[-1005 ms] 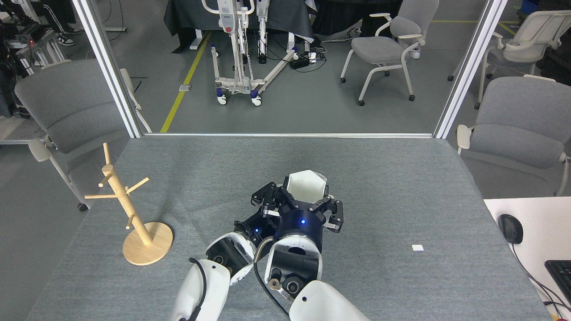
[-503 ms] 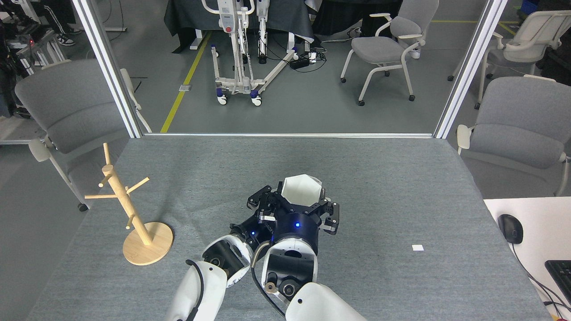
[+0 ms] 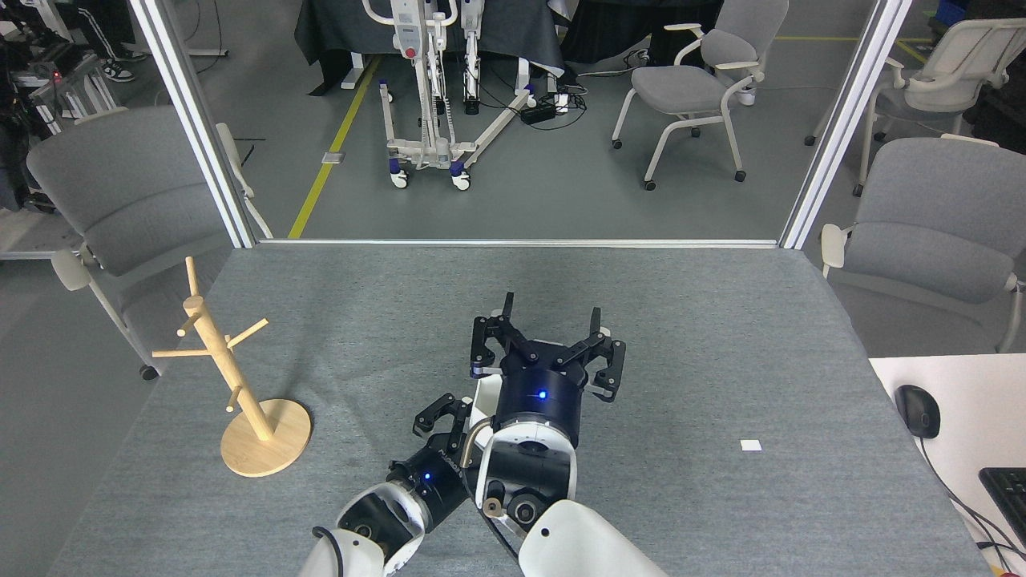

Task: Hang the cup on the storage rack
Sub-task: 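Release the cup from the right gripper and withdraw it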

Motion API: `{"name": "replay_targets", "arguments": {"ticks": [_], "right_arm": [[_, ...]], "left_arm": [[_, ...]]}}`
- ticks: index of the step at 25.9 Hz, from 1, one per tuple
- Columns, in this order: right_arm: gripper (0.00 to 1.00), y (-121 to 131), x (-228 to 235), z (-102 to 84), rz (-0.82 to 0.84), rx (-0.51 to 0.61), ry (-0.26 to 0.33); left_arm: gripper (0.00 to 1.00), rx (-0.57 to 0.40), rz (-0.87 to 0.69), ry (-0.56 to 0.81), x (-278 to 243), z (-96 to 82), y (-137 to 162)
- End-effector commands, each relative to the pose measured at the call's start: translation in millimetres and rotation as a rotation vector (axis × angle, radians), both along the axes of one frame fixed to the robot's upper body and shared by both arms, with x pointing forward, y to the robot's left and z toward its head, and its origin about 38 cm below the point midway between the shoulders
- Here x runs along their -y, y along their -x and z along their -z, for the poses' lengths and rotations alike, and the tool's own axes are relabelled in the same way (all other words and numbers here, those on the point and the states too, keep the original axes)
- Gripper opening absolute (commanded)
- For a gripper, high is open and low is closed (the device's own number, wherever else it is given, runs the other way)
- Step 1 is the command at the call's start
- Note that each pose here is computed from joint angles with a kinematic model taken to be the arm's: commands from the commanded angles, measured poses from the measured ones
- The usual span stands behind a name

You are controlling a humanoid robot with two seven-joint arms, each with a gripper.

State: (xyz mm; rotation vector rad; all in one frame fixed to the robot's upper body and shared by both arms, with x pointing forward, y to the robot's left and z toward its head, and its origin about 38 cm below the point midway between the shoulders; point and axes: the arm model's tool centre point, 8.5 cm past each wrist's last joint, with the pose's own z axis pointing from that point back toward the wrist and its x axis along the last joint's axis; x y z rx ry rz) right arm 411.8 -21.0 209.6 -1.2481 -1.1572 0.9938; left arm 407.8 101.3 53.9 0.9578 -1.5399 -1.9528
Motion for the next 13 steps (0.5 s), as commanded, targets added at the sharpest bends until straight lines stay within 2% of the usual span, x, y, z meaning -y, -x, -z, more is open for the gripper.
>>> {"name": "replay_targets", "arguments": {"ticks": [1, 4, 7, 10, 13], "right_arm": [[0.98, -19, 33, -14.1, 0.081, 0.061, -0.043], [0.98, -50, 88, -17.3, 0.08, 0.013, -0.102], [0.98, -74, 165, -14.0, 0.036, 0.067, -0.121], [0.97, -81, 220, 18.7, 0.018, 0.136, -0.131], [0.97, -67, 253, 53.6, 0.004, 0.177, -0.043]], "left_arm": [[0.0, -0.044, -0.076, -0.013, -34, 32.4, 41], [0.0, -0.05, -0.202, -0.032, -75, 50.5, 72], [0.0, -0.07, -0.357, -0.051, -115, 63.4, 101], [0.0, -0.052, -0.561, -0.074, -176, 60.8, 118], [0.0, -0.015, -0.719, -0.086, -231, 48.2, 122]]}}
